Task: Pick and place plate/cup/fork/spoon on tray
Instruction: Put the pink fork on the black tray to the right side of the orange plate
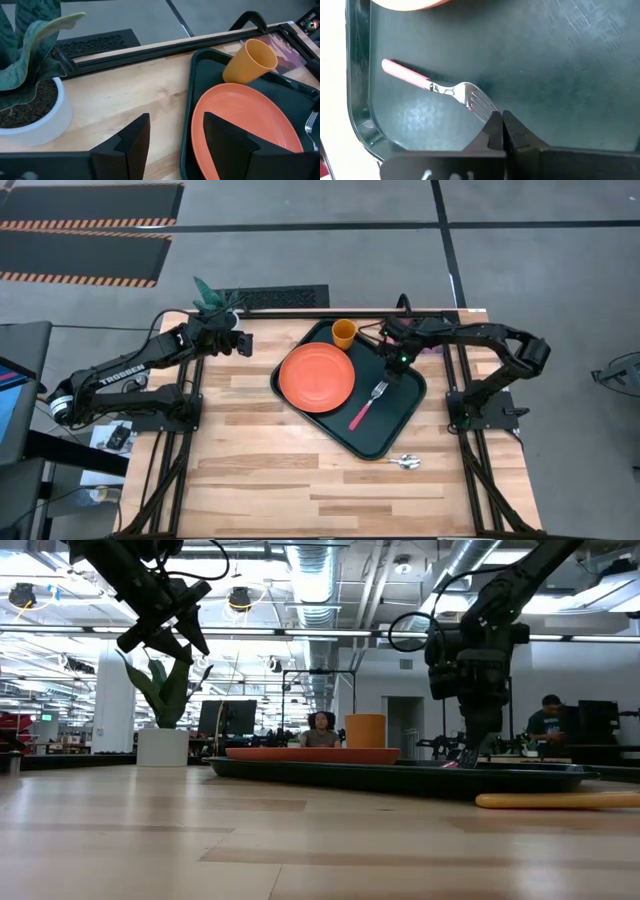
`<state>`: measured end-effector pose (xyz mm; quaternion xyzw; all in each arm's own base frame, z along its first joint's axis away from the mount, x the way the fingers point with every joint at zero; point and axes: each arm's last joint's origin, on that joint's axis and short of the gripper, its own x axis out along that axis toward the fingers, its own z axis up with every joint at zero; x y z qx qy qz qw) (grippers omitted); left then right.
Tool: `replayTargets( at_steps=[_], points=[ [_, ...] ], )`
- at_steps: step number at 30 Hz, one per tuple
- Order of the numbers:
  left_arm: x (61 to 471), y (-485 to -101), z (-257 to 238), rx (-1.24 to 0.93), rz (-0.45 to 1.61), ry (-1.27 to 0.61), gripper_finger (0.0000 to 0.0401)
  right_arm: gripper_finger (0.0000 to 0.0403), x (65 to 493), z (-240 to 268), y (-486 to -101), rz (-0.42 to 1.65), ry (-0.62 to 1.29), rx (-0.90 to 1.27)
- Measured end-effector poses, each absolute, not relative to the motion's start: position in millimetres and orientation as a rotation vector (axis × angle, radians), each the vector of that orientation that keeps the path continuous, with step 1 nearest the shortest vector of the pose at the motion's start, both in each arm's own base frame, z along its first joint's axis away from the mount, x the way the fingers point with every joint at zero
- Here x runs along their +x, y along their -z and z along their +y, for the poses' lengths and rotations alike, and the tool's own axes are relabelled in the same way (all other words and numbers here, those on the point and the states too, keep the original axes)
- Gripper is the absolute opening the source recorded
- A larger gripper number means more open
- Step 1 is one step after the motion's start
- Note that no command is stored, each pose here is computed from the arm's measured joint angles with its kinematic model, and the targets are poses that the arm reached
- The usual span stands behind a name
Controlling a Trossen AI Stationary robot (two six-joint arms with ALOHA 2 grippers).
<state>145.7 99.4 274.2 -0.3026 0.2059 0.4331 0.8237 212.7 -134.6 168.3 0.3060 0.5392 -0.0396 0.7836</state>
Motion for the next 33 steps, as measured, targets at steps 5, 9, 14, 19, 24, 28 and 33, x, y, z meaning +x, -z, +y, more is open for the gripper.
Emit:
replayTargets(
  at_steps=[5, 9, 14, 19, 24, 28, 33],
  points=[
    [146, -274, 99, -0.643, 0.438, -0.921, 0.0171, 0.0000, 217, -130, -169, 1.158, 0.071, 0.646],
    [146, -274, 99, -0.643, 0.438, -0.921, 0.0171, 0.0000, 223, -129, -165, 1.152, 0.088, 0.654],
    [146, -274, 99, -0.644, 0.439, -0.921, 0.0171, 0.0001, 224, -131, -166, 1.132, 0.105, 0.664],
    [146, -274, 99, -0.642, 0.437, -0.925, 0.0171, 0.0000, 226, -128, -166, 1.135, 0.102, 0.667],
    [146, -274, 100, -0.641, 0.437, -0.926, 0.0171, 0.0001, 230, -123, -166, 1.137, 0.082, 0.652],
    [146, -274, 100, -0.641, 0.437, -0.927, 0.0171, 0.0001, 232, -121, -166, 1.138, 0.098, 0.636],
    [146, -274, 100, -0.641, 0.437, -0.927, 0.0171, 0.0004, 232, -121, -166, 1.133, 0.108, 0.642]
  ],
)
